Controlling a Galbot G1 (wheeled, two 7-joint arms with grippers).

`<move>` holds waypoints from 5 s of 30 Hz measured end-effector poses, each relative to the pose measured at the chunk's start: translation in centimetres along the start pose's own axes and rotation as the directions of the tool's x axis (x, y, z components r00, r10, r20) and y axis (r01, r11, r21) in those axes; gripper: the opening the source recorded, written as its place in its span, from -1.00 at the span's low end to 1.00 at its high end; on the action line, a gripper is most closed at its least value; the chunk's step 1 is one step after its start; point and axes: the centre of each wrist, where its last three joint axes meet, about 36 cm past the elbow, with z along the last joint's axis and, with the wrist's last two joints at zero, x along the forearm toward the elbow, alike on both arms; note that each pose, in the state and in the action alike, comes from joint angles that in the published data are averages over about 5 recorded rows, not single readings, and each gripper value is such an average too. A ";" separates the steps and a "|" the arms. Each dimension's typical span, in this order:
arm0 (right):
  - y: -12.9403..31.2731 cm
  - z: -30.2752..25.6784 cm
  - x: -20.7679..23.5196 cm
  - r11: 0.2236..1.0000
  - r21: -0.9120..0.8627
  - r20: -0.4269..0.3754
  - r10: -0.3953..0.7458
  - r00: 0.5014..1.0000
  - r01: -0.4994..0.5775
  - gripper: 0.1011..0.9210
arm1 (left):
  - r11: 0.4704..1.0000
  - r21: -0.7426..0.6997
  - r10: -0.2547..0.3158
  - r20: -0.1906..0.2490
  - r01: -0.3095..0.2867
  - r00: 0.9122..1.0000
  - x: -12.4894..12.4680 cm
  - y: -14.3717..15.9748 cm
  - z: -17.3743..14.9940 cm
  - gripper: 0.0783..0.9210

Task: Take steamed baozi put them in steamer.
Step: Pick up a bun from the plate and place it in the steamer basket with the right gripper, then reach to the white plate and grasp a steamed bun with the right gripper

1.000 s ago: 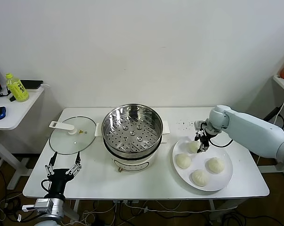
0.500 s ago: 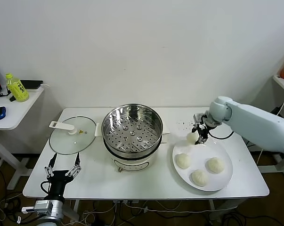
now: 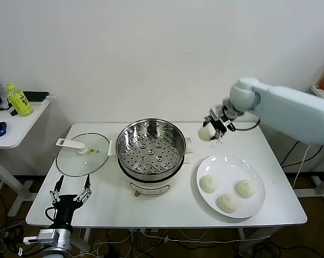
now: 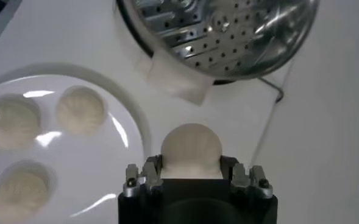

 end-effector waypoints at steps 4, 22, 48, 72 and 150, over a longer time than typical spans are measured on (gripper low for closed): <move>-2.9 -2.1 1.5 0.996 0.088 0.004 0.026 1.000 -0.026 0.28 | 1.000 -0.001 -0.002 0.000 0.002 1.000 0.1 0.0 0.0 0.77; -9.4 -12.6 -3.3 0.921 0.387 0.019 -0.045 0.999 0.034 0.29 | 1.000 -0.010 -0.011 0.020 0.011 1.000 -0.4 0.4 -0.7 0.77; -10.5 -16.1 -13.2 0.866 0.489 -0.029 -0.106 0.994 0.106 0.32 | 1.000 0.005 -0.015 0.019 0.015 1.000 -0.5 0.4 -0.5 0.77; -10.4 -17.4 -15.5 0.849 0.517 -0.017 -0.117 0.993 0.108 0.70 | 1.000 0.007 -0.017 0.020 0.017 1.000 -0.6 0.6 -0.5 0.77; 16.0 2.8 -13.2 0.838 -0.422 0.175 -0.300 0.938 0.347 0.76 | 1.000 -0.008 -0.004 0.037 0.004 0.999 0.8 -0.2 -1.7 0.77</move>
